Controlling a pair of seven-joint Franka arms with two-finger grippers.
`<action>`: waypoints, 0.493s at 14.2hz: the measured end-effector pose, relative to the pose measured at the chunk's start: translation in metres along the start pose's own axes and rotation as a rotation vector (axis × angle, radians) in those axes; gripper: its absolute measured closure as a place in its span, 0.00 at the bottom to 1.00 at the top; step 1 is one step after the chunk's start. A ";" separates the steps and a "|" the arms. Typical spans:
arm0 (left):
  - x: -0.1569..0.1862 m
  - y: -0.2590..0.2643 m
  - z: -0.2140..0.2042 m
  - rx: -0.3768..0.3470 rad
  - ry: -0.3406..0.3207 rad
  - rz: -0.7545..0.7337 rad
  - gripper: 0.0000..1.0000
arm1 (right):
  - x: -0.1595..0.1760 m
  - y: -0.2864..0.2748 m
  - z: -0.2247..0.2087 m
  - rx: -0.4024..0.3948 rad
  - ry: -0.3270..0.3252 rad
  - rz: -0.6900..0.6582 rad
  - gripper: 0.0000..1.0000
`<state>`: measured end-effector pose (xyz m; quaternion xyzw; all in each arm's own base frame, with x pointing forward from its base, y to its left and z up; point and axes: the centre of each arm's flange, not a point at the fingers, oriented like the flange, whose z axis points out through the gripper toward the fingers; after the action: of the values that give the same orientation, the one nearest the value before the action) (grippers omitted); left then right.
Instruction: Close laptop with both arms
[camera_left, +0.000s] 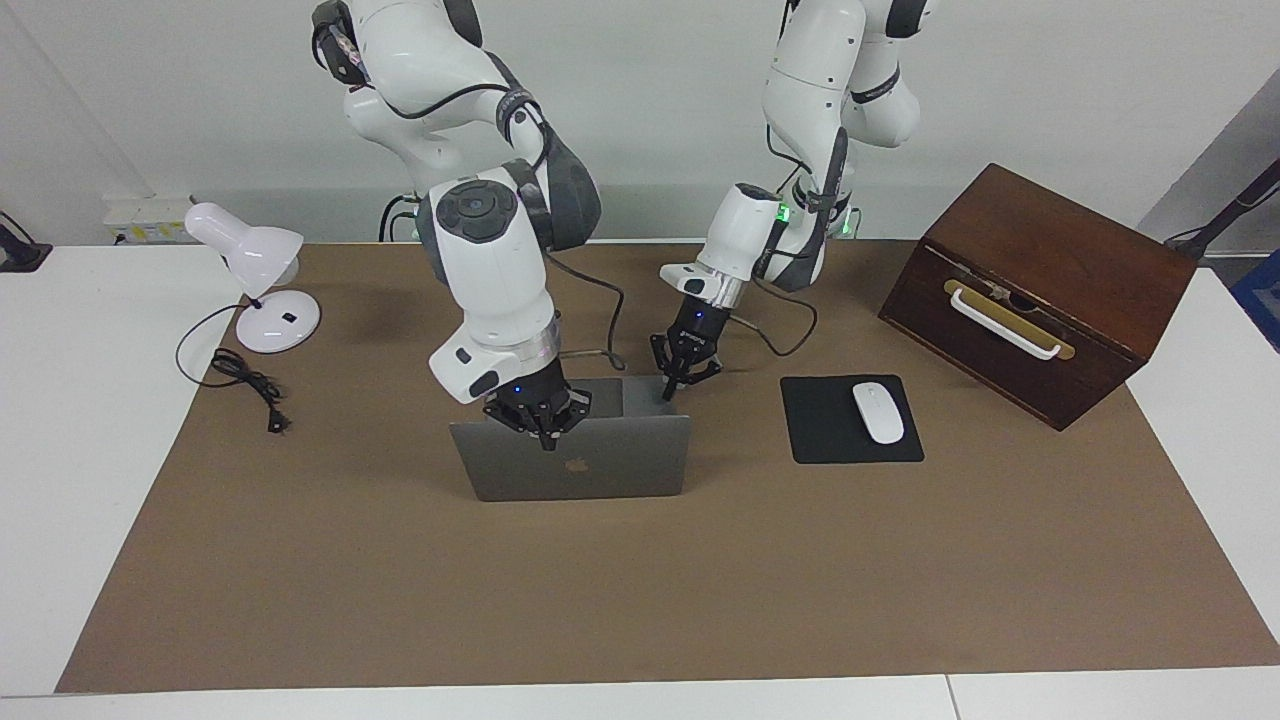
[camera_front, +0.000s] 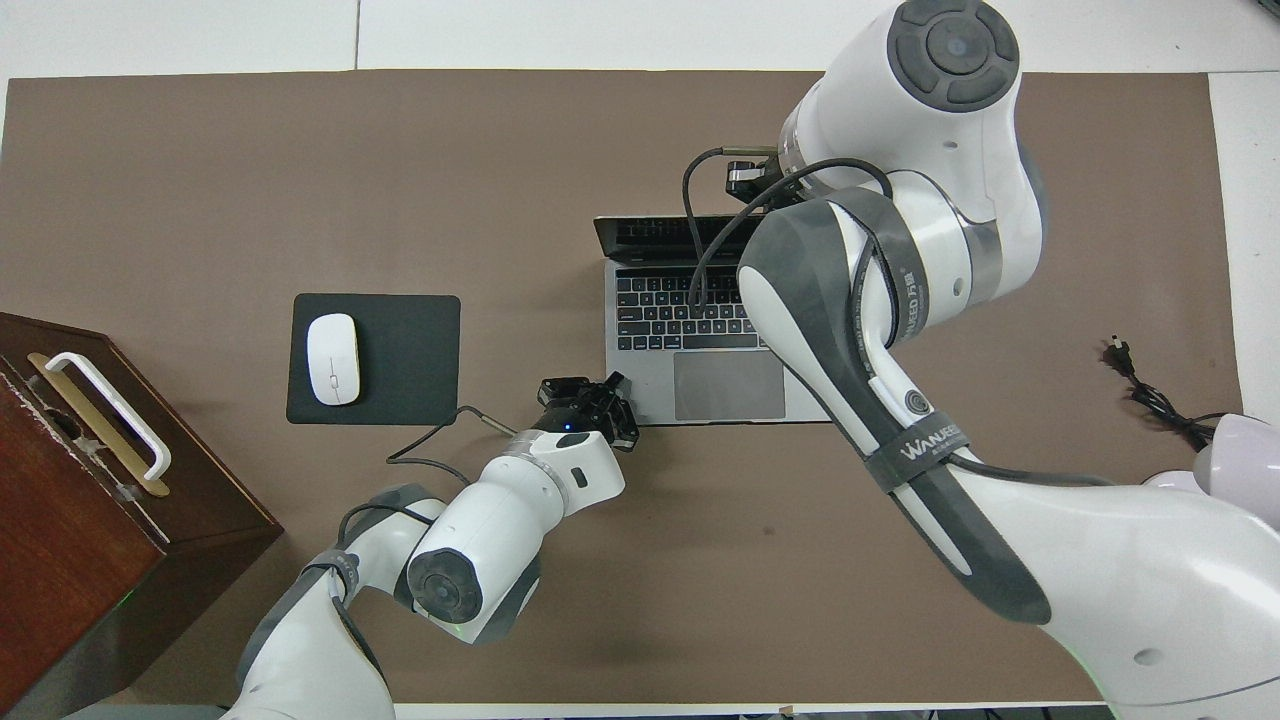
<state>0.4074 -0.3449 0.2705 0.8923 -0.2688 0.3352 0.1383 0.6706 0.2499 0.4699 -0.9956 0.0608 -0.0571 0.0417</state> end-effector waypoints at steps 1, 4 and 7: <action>0.000 0.002 0.000 -0.003 0.000 0.003 0.99 | 0.000 0.000 0.000 -0.001 -0.002 0.000 0.99; -0.002 0.007 0.001 -0.008 -0.003 0.010 0.99 | -0.001 0.001 0.002 0.000 -0.006 -0.005 0.99; -0.006 0.009 0.001 -0.011 -0.008 0.015 0.99 | -0.001 0.001 0.002 0.014 -0.013 0.002 0.99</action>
<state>0.3990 -0.3508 0.2663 0.8908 -0.2781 0.3310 0.1397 0.6701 0.2495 0.4676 -0.9956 0.0610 -0.0509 0.0491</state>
